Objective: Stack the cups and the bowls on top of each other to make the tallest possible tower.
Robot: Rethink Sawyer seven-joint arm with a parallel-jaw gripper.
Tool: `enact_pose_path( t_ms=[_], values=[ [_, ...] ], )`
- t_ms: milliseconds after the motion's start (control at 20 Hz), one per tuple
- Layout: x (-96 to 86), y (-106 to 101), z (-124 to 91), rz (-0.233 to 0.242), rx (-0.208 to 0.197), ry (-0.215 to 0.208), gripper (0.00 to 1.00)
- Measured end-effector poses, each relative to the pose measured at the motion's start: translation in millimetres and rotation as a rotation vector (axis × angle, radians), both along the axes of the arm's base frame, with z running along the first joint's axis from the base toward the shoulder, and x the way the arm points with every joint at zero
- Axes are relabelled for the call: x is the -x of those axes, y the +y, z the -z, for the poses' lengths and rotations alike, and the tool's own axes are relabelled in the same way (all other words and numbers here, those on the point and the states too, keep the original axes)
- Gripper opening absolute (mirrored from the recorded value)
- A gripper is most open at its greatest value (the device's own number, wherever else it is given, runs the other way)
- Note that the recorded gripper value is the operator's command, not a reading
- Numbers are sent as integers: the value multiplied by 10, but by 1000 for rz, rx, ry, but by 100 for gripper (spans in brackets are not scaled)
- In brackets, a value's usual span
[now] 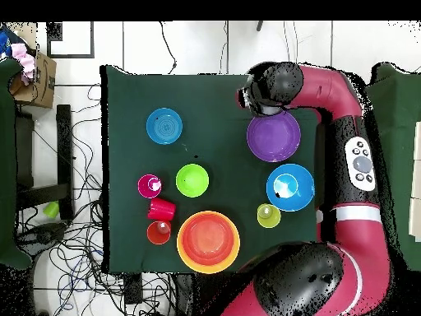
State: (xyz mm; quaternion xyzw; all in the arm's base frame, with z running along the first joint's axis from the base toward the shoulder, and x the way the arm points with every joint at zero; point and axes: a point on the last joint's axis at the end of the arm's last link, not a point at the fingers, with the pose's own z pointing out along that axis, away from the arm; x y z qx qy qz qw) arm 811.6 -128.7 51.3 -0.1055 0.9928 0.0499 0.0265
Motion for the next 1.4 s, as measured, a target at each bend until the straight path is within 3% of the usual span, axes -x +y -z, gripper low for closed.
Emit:
enact_pose_path(
  t_ms=[100, 350, 700, 1100, 1400],
  values=[
    [-1, -4, 31, -16, -9, 4, 100],
    [-1, -70, 74, 12, -8, 22, 100],
    [149, -289, -1, 69, 51, 60, 100],
    [581, -352, -247, 139, 97, 142, 100],
    [755, -327, -327, 182, 118, 144, 100]
  ],
)
